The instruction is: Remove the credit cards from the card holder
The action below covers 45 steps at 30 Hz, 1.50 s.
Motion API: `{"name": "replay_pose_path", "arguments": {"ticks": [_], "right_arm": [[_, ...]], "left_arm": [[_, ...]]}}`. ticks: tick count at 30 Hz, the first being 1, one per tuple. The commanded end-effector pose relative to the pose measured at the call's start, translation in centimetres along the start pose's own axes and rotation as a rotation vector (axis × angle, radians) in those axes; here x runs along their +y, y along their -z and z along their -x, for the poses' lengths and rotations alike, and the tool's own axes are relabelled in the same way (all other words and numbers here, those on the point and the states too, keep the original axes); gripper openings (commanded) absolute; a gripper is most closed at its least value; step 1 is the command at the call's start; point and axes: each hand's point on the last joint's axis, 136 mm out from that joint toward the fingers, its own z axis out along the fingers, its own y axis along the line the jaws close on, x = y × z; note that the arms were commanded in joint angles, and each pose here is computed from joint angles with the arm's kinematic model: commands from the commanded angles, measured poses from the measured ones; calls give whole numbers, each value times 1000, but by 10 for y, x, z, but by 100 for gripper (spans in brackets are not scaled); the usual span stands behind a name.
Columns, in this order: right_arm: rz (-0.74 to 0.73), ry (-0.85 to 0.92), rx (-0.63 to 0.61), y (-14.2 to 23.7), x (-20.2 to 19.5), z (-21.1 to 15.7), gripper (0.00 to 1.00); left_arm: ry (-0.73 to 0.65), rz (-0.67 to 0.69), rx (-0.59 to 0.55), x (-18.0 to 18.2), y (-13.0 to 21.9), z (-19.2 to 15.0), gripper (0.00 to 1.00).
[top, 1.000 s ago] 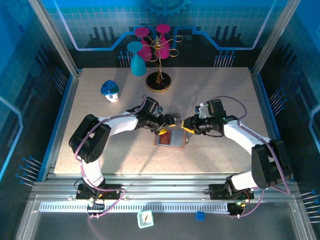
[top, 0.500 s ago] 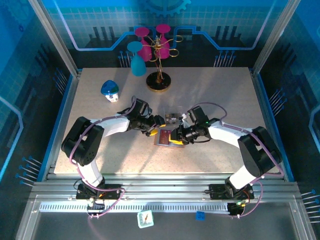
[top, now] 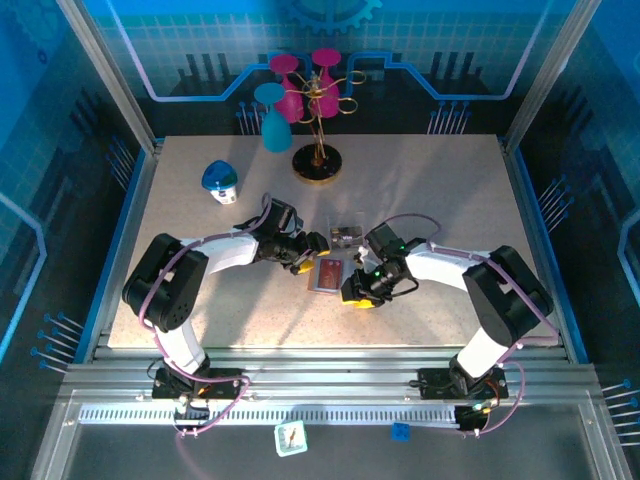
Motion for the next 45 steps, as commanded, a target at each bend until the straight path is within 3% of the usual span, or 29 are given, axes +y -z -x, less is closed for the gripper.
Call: {"name": "replay_pose_path", "arguments": {"ticks": [1,6,22,45], "right_arm": [[-53,20,24,0,-4,-3,45],[-130,12,2,2,-16,0,46],[-188,35,-94,14,-14,25,45],[-177,41,-189,34,-20,55,44]], "left_arm": [[-31,-14,-10,-4,7,1,64],[-27,-10,-10,-2,7,1,64],[-23,-22,-10,-4,8,0,64],[-28,-49,12,-7,9,-8,63]]}}
